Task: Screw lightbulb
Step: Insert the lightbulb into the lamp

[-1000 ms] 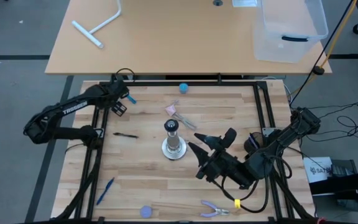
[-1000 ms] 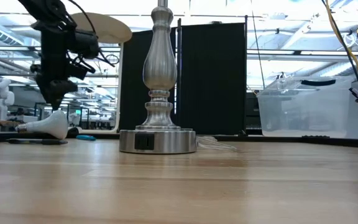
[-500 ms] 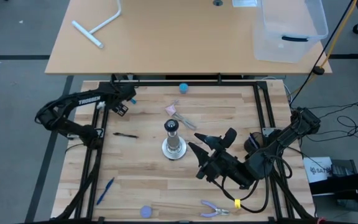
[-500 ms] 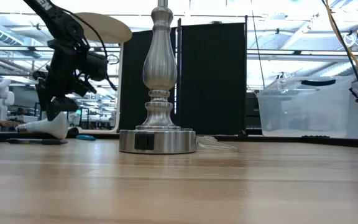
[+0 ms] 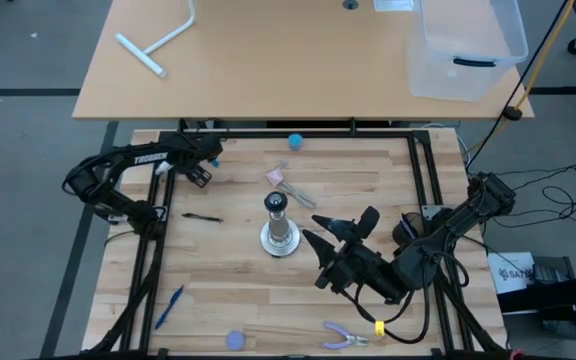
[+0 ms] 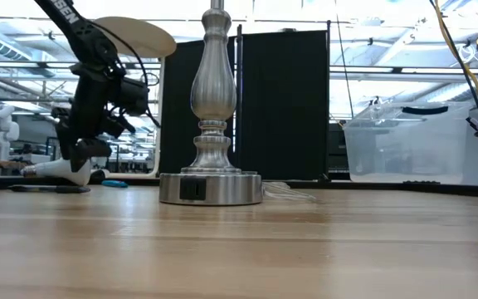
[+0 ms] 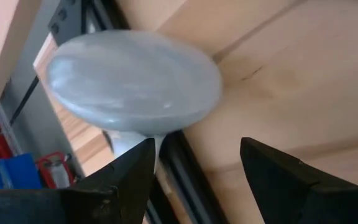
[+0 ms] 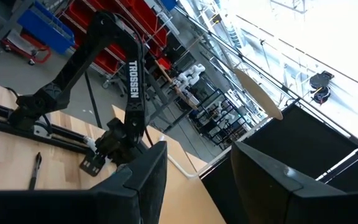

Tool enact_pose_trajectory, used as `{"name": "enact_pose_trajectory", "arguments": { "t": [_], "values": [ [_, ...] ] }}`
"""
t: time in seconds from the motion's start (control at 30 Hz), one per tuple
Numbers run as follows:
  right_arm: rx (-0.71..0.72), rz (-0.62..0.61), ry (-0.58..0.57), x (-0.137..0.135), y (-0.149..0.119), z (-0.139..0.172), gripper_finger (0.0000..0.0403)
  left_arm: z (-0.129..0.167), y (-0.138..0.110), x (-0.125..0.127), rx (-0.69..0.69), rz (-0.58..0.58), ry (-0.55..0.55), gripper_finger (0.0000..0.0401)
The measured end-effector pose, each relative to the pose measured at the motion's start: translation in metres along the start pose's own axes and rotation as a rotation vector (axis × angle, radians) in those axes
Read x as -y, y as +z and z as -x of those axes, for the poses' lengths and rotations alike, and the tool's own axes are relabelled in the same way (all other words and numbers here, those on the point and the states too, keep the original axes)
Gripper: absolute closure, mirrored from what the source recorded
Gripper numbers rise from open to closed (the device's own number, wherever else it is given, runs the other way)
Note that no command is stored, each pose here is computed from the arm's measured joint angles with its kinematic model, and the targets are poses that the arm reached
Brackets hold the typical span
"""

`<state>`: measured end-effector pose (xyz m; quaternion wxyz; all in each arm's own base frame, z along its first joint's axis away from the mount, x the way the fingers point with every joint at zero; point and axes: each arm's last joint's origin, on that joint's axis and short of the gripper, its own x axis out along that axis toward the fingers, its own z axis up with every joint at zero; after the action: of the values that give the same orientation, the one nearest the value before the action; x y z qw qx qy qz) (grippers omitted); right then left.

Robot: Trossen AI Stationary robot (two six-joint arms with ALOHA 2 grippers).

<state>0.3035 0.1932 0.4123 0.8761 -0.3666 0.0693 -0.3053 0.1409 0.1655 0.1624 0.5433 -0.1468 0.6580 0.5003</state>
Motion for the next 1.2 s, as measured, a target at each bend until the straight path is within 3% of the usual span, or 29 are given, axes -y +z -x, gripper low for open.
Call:
{"name": "enact_pose_trajectory", "arguments": {
  "t": [0.2, 0.4, 0.63, 0.73, 1.0, 1.2],
  "values": [
    [-0.002, 0.005, -0.001, 0.000, 0.000, -0.001, 0.0232, 0.004, 0.004, 0.009, 0.054, -0.031, -0.078, 0.0160],
    [-0.005, 0.006, -0.005, 0.000, -0.001, -0.003, 0.0232, 0.022, 0.011, 0.018, 0.130, -0.033, -0.060, 0.0161],
    [-0.009, 0.003, -0.007, 0.001, -0.001, -0.003, 0.0232, 0.054, 0.021, 0.017, 0.256, 0.077, 0.173, 0.0161],
    [-0.010, -0.004, -0.008, 0.001, -0.001, -0.003, 0.0232, 0.053, 0.021, 0.006, 0.229, 0.151, 0.225, 0.0161],
    [-0.018, -0.003, -0.005, -0.001, -0.002, -0.003, 0.0232, 0.027, 0.018, -0.022, 0.080, 0.275, 0.209, 0.0161],
    [-0.019, 0.002, -0.002, -0.001, -0.003, -0.003, 0.0232, 0.025, 0.021, -0.022, 0.081, 0.275, 0.163, 0.0161]
  ]
}}
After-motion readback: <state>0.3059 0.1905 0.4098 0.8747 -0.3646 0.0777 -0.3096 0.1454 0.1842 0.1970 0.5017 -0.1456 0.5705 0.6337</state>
